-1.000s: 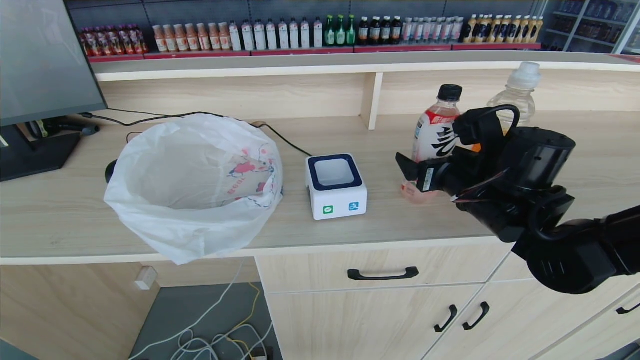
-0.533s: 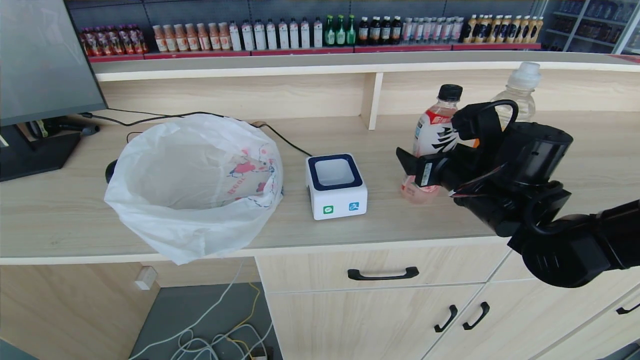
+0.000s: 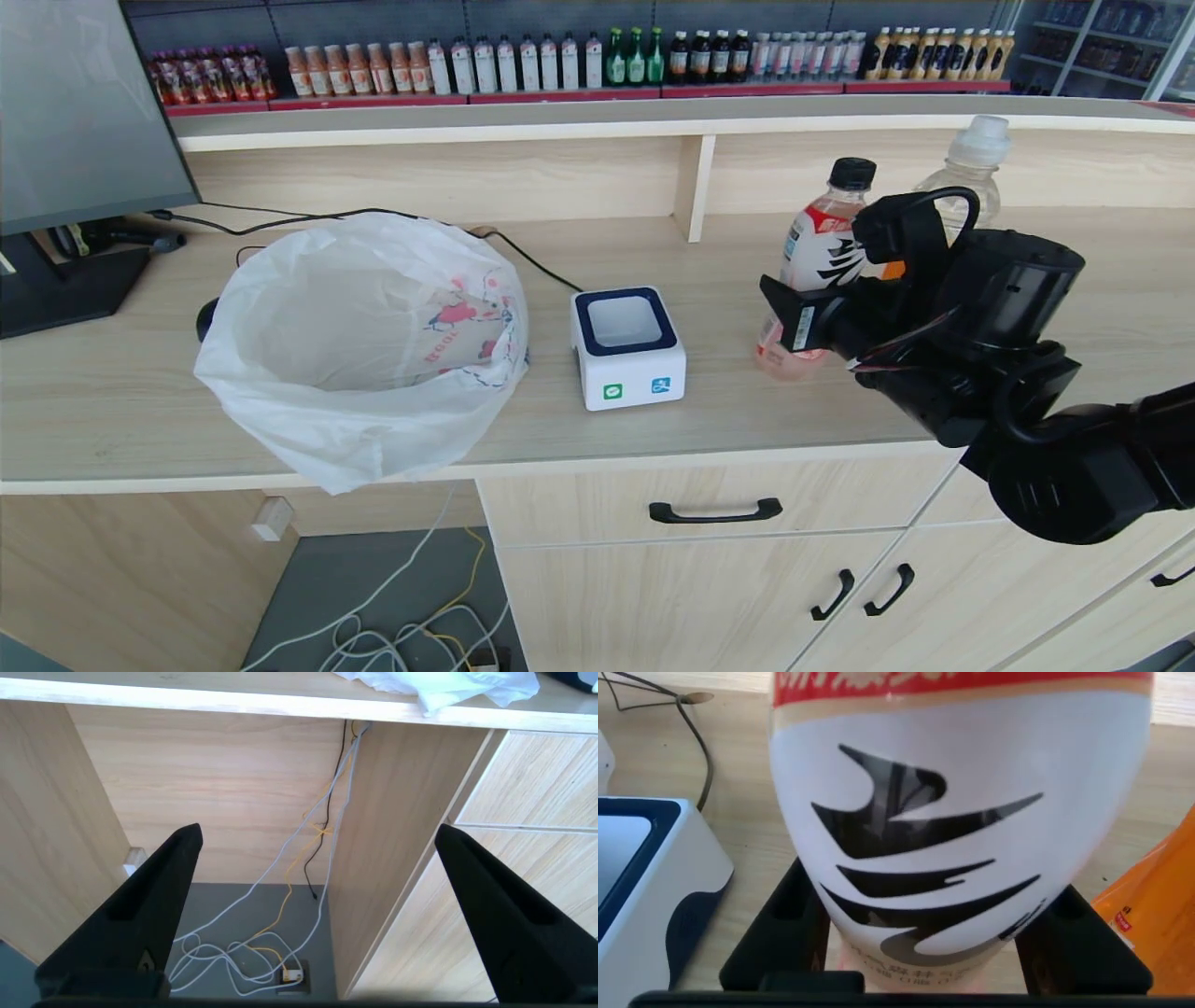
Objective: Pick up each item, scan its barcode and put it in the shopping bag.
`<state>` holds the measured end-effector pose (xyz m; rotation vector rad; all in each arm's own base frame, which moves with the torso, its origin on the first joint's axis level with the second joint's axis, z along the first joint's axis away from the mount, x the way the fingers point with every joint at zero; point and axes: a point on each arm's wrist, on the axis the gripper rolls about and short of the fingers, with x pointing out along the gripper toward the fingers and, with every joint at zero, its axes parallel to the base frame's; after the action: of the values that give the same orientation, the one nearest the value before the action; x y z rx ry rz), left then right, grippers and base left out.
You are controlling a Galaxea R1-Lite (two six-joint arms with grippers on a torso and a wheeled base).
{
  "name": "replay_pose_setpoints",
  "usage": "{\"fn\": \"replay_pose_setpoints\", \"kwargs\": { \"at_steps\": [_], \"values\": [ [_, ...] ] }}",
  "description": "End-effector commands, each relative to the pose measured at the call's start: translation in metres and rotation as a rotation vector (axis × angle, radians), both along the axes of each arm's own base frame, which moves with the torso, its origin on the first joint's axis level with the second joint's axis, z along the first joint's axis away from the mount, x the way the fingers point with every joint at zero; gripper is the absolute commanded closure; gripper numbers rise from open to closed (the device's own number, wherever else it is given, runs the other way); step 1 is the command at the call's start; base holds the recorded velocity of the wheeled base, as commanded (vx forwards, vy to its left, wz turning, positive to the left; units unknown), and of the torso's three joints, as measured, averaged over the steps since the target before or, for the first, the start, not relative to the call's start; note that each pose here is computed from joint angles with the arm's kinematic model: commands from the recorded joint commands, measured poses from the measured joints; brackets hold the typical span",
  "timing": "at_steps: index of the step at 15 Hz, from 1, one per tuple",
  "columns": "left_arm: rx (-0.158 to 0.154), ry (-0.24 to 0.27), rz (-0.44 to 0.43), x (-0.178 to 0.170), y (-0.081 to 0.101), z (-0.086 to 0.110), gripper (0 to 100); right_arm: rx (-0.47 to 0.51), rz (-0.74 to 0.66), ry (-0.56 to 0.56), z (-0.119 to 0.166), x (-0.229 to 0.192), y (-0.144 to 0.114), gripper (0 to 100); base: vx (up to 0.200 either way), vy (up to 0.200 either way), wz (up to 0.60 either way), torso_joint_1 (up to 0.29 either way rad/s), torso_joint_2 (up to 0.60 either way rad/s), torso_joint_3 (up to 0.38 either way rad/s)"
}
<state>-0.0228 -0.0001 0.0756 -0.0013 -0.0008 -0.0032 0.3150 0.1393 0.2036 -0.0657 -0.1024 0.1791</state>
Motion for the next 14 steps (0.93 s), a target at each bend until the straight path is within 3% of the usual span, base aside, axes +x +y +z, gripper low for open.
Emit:
{"fn": "replay_pose_setpoints", "kwargs": {
  "at_steps": [1, 7, 14],
  "values": [
    [0.000, -0.001, 0.000, 0.000, 0.000, 0.000, 0, 0.013, 0.003, -0.029, 0.010, -0.006, -0.002, 100, 0.000, 0.000, 0.00, 0.000, 0.00, 0.000],
    [-0.002, -0.001, 0.000, 0.000, 0.000, 0.000, 0, 0.042, 0.025, -0.084, 0.030, -0.022, -0.008, 100, 0.000, 0.000, 0.00, 0.000, 0.00, 0.000],
    [0.000, -0.001, 0.000, 0.000, 0.000, 0.000, 0, 0.101, 0.089, -0.188, 0.063, -0.076, -0.026, 100, 0.000, 0.000, 0.00, 0.000, 0.00, 0.000]
  ]
}}
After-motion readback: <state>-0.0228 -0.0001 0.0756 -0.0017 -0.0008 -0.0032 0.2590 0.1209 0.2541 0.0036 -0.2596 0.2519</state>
